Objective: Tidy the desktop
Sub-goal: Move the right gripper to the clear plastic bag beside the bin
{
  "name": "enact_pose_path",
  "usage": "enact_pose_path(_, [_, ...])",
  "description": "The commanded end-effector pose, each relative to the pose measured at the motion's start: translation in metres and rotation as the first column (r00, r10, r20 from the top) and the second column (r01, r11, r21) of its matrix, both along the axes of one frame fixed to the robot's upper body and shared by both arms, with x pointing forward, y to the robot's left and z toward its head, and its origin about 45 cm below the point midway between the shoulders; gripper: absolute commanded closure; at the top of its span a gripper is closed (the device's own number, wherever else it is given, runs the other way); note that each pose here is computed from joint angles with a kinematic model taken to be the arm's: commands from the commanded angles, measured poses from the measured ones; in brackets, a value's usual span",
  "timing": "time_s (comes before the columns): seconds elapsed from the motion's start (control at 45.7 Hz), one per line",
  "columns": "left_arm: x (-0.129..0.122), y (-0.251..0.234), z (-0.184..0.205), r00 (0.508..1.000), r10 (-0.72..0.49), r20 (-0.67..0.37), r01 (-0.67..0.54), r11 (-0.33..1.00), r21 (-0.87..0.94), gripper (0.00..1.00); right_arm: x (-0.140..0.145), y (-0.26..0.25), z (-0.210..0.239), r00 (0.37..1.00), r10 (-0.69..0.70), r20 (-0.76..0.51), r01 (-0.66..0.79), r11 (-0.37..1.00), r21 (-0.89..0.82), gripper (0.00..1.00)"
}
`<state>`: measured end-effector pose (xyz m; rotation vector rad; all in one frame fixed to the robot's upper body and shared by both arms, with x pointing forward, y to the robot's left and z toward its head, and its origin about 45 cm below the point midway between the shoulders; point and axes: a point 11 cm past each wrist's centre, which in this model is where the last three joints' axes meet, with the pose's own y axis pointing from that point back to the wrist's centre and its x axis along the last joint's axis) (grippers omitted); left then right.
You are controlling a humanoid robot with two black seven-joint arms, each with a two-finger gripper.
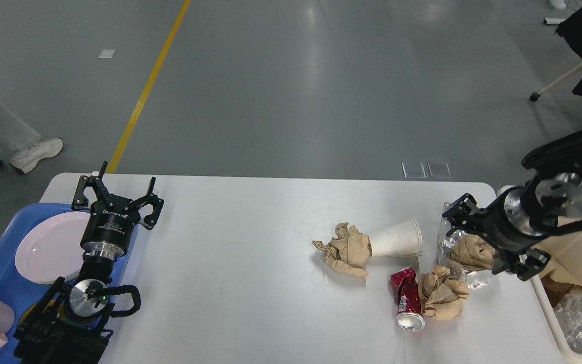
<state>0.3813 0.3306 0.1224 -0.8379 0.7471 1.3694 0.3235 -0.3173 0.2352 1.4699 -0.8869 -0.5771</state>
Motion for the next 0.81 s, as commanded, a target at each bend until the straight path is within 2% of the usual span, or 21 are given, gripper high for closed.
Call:
enact_pose_path(0.0, [0.000,0.000,0.000,1.000,0.000,0.000,0.000,1.000,0.000,0.04,0.008,-0.019,-0.035,0.979,-0.201,0.022,0.199,0.978,0.058,0.02])
enact_pose_path(0.197, [0.000,0.000,0.000,1.000,0.000,0.000,0.000,1.000,0.000,0.03,0.008,-0.044,-0.083,0.957,-0.290,0.025,0.288,0.956,0.049,0.02])
enact_pose_path(0.35, [0.000,0.000,0.000,1.000,0.000,0.000,0.000,1.000,0.000,0.04,-0.005,-0.057,-0.124,0.934,-0.356,0.007,0.356,0.933,0.049,0.03])
enact_pose_path(0.591, [0.000,0.000,0.000,1.000,0.000,0.000,0.000,1.000,0.000,0.04,-0.010,-0.092,-0.145,0.914,-0.404,0.036,0.405,0.914,-0.026,0.06])
enact_pose_path(0.723, [0.000,0.000,0.000,1.000,0.000,0.000,0.000,1.000,0.000,0.04,-0.010,-0.092,-0.146,0.915,-0.402,0.036,0.403,0.915,-0.029,0.11])
enact_pose_path(0.789, [0.000,0.000,0.000,1.000,0.000,0.000,0.000,1.000,0.000,0.03,-0.011,-0.091,-0.146,0.916,-0.400,0.034,0.401,0.916,-0.027,0.17])
